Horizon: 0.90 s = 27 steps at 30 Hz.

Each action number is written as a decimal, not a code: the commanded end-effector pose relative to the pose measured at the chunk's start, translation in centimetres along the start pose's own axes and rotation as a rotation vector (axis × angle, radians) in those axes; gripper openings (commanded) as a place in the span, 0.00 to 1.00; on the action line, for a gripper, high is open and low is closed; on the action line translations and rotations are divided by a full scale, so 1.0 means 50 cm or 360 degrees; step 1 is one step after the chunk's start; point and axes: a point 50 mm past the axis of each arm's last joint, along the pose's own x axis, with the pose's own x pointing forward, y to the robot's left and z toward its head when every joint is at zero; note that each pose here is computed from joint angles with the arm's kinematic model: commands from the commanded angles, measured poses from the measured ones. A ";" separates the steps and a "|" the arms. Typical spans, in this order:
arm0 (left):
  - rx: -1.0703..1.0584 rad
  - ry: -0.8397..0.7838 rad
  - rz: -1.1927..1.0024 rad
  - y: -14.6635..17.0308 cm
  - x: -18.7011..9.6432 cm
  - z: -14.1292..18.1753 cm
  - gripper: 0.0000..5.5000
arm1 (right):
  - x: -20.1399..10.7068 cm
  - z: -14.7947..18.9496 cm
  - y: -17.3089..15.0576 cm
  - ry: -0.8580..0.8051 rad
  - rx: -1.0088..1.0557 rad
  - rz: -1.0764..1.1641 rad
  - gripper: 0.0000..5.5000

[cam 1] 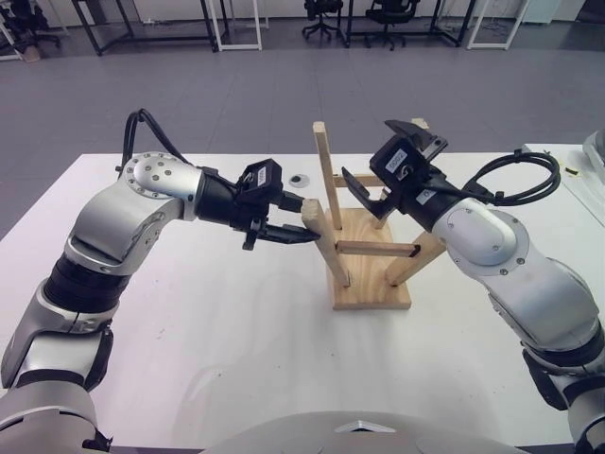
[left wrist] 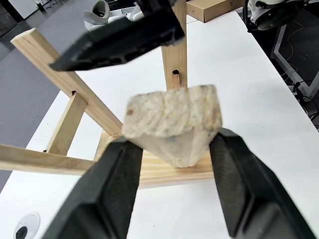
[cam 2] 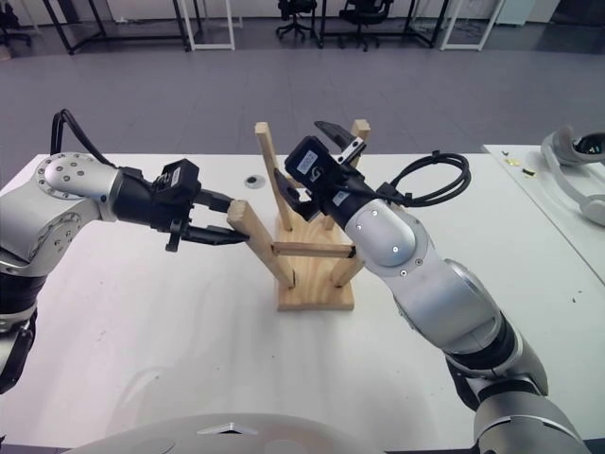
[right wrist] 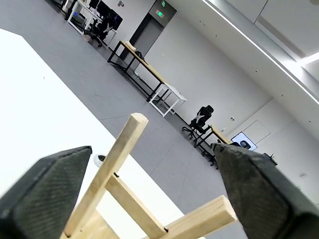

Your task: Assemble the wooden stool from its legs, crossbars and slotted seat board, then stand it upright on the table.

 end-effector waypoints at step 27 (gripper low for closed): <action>-0.0057 0.0223 0.0120 0.038 0.017 -0.043 0.37 | 0.004 -0.047 -0.234 -0.0011 0.0350 -0.0532 0.82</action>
